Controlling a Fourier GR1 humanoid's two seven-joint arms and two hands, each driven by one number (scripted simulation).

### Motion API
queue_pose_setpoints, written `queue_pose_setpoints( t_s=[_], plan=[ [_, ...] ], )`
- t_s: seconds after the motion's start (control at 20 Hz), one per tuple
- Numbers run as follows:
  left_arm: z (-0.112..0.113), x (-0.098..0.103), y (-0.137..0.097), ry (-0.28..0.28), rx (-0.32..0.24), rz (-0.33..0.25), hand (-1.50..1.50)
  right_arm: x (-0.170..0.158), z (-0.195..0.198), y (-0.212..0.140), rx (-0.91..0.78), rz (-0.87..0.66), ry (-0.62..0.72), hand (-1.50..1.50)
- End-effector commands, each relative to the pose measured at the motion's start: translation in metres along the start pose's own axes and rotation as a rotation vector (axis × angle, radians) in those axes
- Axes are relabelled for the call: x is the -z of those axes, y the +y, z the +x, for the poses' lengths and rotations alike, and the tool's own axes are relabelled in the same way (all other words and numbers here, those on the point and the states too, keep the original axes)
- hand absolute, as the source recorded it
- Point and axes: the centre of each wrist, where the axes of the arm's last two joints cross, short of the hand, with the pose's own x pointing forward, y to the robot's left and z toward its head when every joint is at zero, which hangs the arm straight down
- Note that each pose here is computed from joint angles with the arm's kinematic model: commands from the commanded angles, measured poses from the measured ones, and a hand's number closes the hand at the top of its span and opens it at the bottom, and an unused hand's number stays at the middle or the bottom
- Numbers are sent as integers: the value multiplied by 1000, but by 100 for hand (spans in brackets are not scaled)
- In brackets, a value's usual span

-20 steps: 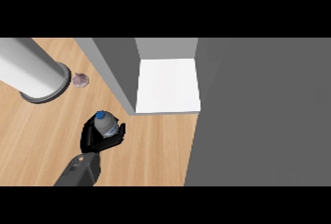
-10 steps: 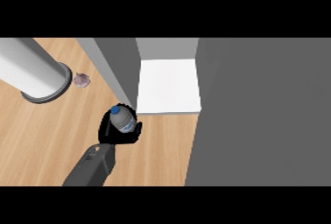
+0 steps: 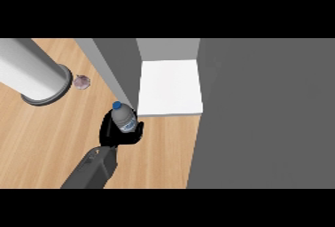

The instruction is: Pick up the bottled water, place it into the cabinet and close the cabinet

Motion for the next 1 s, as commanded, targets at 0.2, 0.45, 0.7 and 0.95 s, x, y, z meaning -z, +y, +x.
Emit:
queue_pose_setpoints(
  t_s=[0.2, 0.45, 0.7, 0.95],
  plan=[
    [36, 56, -81, -58, -16, -132, 150, -3, -5, -14, 143, 4, -43, -150],
    [49, 65, -99, -76, -6, -128, 150, 3, -10, -28, 127, 33, -25, -150],
    [47, 63, -104, -83, 36, -65, 150, 5, -10, -38, 143, 53, -43, -150],
    [58, 75, -113, -88, 108, -2, 150, 7, -16, -50, 132, 56, -35, -150]
  ],
)
